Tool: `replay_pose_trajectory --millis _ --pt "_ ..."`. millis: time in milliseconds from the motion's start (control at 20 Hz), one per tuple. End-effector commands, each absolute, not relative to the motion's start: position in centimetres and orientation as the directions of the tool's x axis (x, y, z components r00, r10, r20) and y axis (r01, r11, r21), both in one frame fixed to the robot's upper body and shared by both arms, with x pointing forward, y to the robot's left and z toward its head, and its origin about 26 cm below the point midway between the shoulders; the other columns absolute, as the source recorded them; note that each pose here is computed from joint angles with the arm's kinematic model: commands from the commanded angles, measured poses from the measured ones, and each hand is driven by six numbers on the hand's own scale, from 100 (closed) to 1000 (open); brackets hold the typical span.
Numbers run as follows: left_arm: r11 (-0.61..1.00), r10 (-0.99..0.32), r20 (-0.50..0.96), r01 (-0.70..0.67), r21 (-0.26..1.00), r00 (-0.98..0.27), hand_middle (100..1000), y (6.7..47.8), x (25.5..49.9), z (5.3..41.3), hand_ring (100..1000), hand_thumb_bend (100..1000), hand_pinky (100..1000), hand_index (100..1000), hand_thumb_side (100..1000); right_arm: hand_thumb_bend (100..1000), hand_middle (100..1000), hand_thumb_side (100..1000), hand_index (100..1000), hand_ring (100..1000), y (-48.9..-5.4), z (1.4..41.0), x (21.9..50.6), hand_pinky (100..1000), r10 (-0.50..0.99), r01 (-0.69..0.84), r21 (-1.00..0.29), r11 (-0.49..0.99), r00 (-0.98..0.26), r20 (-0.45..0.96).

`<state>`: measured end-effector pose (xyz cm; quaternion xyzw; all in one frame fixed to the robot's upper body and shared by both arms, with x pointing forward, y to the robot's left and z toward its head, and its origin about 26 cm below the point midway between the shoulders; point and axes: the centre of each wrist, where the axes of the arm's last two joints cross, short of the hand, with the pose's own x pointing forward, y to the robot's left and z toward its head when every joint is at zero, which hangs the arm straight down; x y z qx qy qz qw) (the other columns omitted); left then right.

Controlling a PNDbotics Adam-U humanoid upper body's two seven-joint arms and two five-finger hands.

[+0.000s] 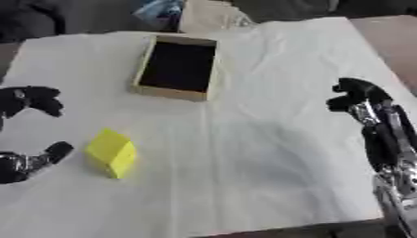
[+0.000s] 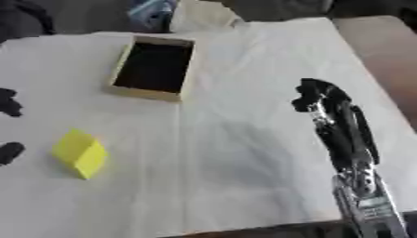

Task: Pick up objects on the table and place them in the box.

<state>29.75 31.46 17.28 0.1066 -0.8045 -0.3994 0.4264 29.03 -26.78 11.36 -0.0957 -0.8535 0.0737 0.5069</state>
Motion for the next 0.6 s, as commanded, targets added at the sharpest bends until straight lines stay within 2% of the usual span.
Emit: replay_pose_trajectory --millis 50,600 --pt "0.646 -0.527 0.575 0.144 0.749 -0.626 638 31.73 29.66 18.11 657 505 855 831 359 420 667 766 770 627 -26.78 11.96 28.96 654 0.242 0.091 -0.227 0.970 -0.488 0.838" --pt "0.617 -0.544 0.547 0.138 0.775 -0.636 644 31.68 29.79 18.65 663 517 852 830 344 420 667 766 769 627 -26.78 11.97 28.98 654 0.245 0.090 -0.231 0.969 -0.488 0.838"
